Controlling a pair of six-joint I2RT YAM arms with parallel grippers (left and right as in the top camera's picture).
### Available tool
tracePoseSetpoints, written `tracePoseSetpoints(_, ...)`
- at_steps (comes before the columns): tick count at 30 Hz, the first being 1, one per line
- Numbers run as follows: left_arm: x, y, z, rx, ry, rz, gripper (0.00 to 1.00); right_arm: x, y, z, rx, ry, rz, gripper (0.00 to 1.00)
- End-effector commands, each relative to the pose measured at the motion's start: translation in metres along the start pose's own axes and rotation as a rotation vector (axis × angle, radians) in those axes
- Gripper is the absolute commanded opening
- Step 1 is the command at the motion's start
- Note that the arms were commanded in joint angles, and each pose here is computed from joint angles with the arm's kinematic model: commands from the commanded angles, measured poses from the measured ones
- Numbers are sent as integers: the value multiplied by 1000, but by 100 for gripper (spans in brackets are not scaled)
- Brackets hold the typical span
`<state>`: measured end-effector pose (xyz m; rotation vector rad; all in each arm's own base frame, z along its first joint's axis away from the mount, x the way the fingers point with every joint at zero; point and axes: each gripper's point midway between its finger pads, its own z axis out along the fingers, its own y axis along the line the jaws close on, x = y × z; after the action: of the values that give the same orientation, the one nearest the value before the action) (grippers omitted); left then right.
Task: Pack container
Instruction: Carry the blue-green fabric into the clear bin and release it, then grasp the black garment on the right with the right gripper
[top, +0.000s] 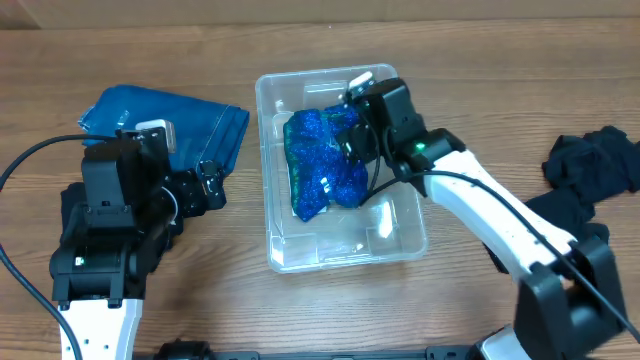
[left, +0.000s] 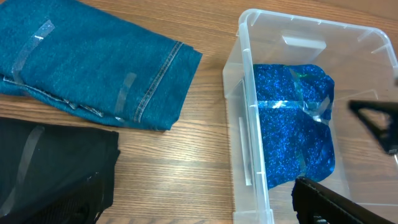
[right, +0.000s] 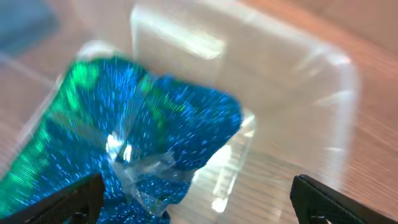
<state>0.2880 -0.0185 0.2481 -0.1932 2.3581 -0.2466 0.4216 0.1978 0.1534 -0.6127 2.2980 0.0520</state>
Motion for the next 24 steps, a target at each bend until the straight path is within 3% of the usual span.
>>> tracePoseSetpoints(1, -9, -1, -5, 1, -25, 16, 100, -59, -57, -90, 91, -225, 246, 100)
tracePoseSetpoints(4, -9, -1, -5, 1, -25, 16, 100, -17, -150, -145, 248, -210, 596, 100)
tracePoseSetpoints(6, -9, -1, -5, 1, -25, 16, 100, 40, -208, -164, 336, -136, 886, 100)
tracePoseSetpoints(9, -9, -1, -5, 1, -25, 16, 100, 110, -253, -175, 382, -20, 1131, 100)
tracePoseSetpoints(12, -9, -1, -5, 1, -25, 16, 100, 206, -283, -180, 422, 132, 1427, 100)
tracePoseSetpoints(16, -9, -1, -5, 1, -25, 16, 100, 278, -269, -155, 346, 285, 1640, 100)
tracePoseSetpoints(20, -9, -1, -5, 1, -25, 16, 100, 333, -222, -115, 287, 392, 1797, 100)
tracePoseSetpoints(24, -9, -1, -5, 1, -25, 16, 100, 358, -195, -95, 277, 396, 1864, 100)
